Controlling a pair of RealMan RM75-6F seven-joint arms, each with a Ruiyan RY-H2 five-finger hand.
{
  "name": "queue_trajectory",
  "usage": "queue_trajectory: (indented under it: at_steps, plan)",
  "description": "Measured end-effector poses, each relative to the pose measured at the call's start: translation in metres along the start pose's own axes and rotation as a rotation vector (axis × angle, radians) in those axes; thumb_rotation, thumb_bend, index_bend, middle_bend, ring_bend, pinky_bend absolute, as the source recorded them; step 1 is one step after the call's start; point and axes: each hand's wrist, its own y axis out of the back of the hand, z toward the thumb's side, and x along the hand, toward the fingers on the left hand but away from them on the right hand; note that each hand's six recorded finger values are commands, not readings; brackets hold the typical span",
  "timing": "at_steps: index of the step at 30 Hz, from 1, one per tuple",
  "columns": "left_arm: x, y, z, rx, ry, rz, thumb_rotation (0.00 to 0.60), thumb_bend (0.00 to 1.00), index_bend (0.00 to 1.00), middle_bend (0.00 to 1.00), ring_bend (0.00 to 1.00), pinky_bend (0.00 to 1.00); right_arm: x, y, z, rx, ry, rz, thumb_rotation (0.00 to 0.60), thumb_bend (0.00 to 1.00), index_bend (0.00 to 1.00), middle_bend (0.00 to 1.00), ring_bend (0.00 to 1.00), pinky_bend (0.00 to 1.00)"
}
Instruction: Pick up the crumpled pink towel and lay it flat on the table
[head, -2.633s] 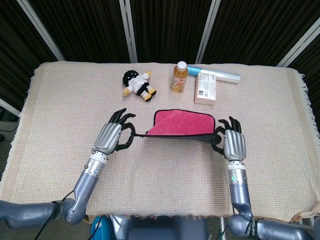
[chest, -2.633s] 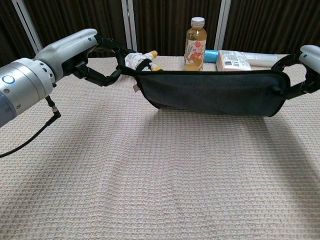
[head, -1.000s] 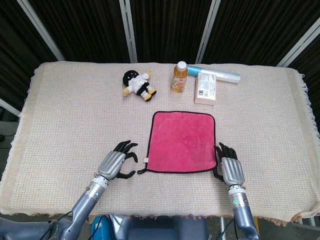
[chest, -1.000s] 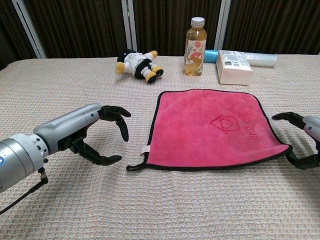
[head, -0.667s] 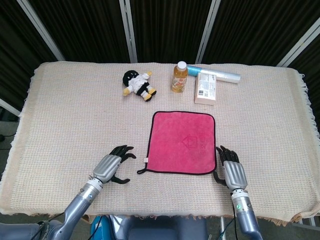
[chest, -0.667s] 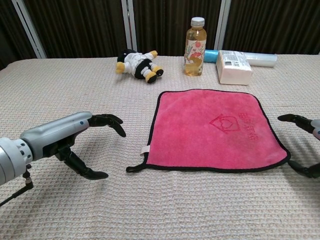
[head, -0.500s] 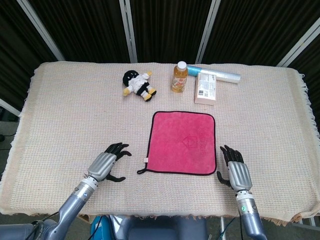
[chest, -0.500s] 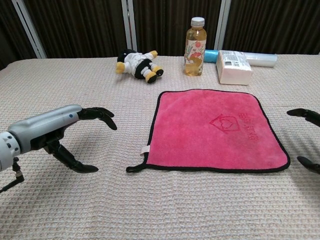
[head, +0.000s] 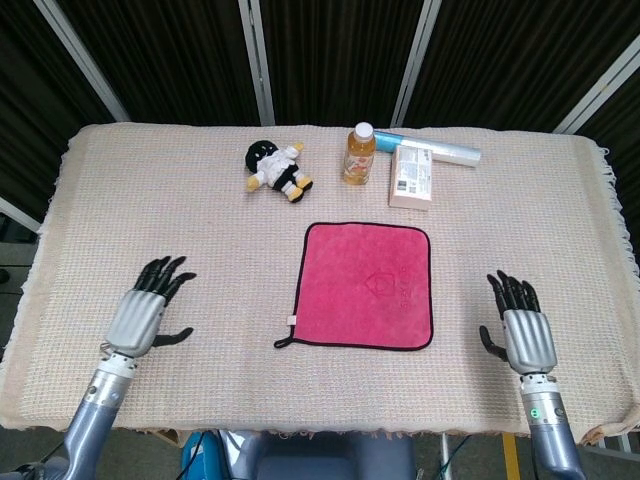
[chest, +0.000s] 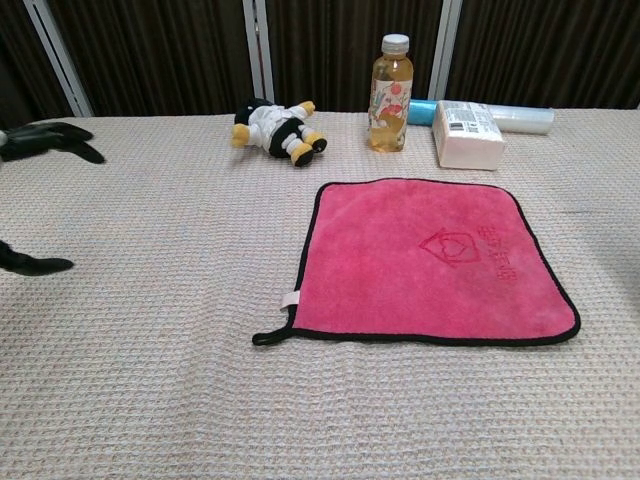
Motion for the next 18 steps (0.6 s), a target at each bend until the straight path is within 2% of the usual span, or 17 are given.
queue_trajectory:
  at_steps: [3, 6, 10, 18]
  plan:
    - [-0.022, 0.017, -0.026, 0.036, 0.08, 0.072, 0.6, 0.06, 0.11, 0.0, 0.0, 0.0, 0.0, 0.01, -0.017, 0.05, -0.008, -0.041, 0.6, 0.3, 0.0, 0.0, 0.0, 0.0]
    - [-0.048, 0.031, -0.051, 0.05, 0.153, 0.121, 0.6, 0.04, 0.09, 0.0, 0.0, 0.0, 0.004, 0.016, -0.026, 0.05, -0.007, -0.049, 0.6, 0.29, 0.0, 0.0, 0.0, 0.0]
    - [-0.076, 0.043, -0.08, 0.062, 0.211, 0.147, 0.6, 0.04, 0.08, 0.0, 0.0, 0.0, 0.015, 0.023, -0.03, 0.064, 0.012, -0.076, 0.6, 0.29, 0.0, 0.0, 0.0, 0.0]
    - [-0.118, 0.057, -0.126, 0.188, 0.269, 0.143, 0.6, 0.04, 0.08, 0.0, 0.0, 0.0, 0.03, 0.035, -0.031, 0.075, 0.03, -0.116, 0.6, 0.29, 0.0, 0.0, 0.0, 0.0]
